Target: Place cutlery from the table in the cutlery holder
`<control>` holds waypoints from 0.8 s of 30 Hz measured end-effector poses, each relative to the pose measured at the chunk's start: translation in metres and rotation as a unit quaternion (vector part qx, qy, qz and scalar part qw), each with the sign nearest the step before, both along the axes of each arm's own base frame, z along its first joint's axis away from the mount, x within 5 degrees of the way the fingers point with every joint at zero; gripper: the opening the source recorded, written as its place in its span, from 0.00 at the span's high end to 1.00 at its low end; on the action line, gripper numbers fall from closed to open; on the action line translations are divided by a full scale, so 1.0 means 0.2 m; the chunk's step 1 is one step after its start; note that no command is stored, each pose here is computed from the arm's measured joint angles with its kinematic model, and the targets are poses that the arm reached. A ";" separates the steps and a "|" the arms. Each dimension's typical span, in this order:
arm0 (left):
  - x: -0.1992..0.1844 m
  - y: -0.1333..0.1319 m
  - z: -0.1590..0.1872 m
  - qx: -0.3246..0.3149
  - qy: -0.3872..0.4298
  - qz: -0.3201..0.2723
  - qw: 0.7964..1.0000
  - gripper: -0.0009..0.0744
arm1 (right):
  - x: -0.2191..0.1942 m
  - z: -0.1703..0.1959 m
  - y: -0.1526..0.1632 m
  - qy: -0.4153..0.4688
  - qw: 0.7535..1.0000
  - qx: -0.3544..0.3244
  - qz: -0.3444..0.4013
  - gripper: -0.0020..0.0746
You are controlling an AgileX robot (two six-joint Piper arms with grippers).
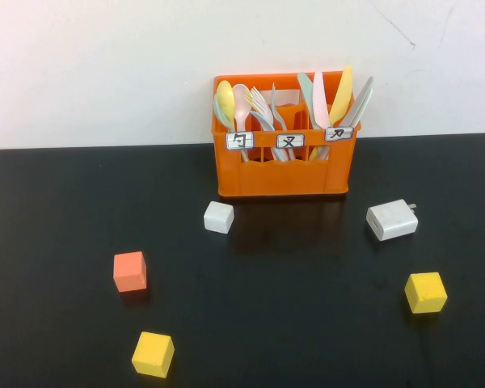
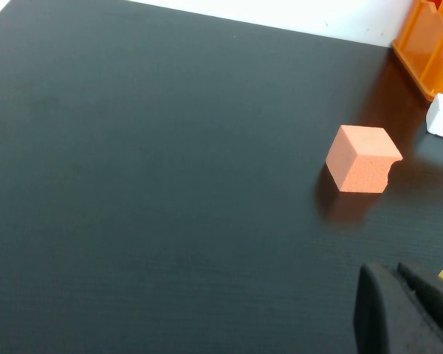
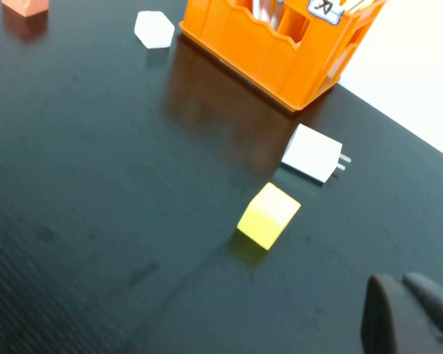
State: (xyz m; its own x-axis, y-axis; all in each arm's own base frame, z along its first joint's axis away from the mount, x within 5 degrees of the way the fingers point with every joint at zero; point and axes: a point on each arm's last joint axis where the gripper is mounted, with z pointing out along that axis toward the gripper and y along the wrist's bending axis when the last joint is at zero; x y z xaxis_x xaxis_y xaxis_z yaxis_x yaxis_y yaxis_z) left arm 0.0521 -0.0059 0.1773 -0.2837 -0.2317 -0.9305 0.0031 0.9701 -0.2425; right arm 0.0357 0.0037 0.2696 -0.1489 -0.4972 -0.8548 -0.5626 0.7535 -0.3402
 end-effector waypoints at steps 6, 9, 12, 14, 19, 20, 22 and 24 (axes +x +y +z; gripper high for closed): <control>0.00 0.00 0.00 -0.001 0.000 0.000 1.000 0.99 | 0.00 0.00 0.00 -0.002 1.000 0.002 0.000 0.98; 0.00 0.00 0.00 -0.002 0.000 0.000 1.000 0.99 | -0.01 0.00 0.00 0.002 1.000 0.015 -0.020 0.98; 0.00 0.00 0.00 -0.002 0.000 0.000 1.000 0.99 | -0.01 0.00 -0.01 0.014 0.997 0.031 -0.065 0.98; 0.00 0.00 0.00 -0.002 0.000 0.000 1.000 0.99 | -0.02 0.00 -0.02 0.017 0.994 0.037 -0.106 0.98; 0.00 0.00 0.00 -0.002 0.000 0.000 1.000 0.99 | -0.02 0.00 -0.05 0.012 0.977 0.040 -0.208 0.98; 0.00 0.00 0.00 -0.002 0.000 0.000 1.000 0.99 | -0.02 0.00 -0.06 0.010 0.973 0.040 -0.227 0.98; 0.00 0.00 0.00 -0.001 0.000 0.000 1.000 0.99 | -0.02 -0.01 -0.07 0.006 0.966 0.041 -0.254 0.98; 0.00 0.00 0.00 0.000 0.000 -0.001 1.000 0.99 | 0.00 -0.04 -0.07 0.001 0.960 0.042 -0.276 0.98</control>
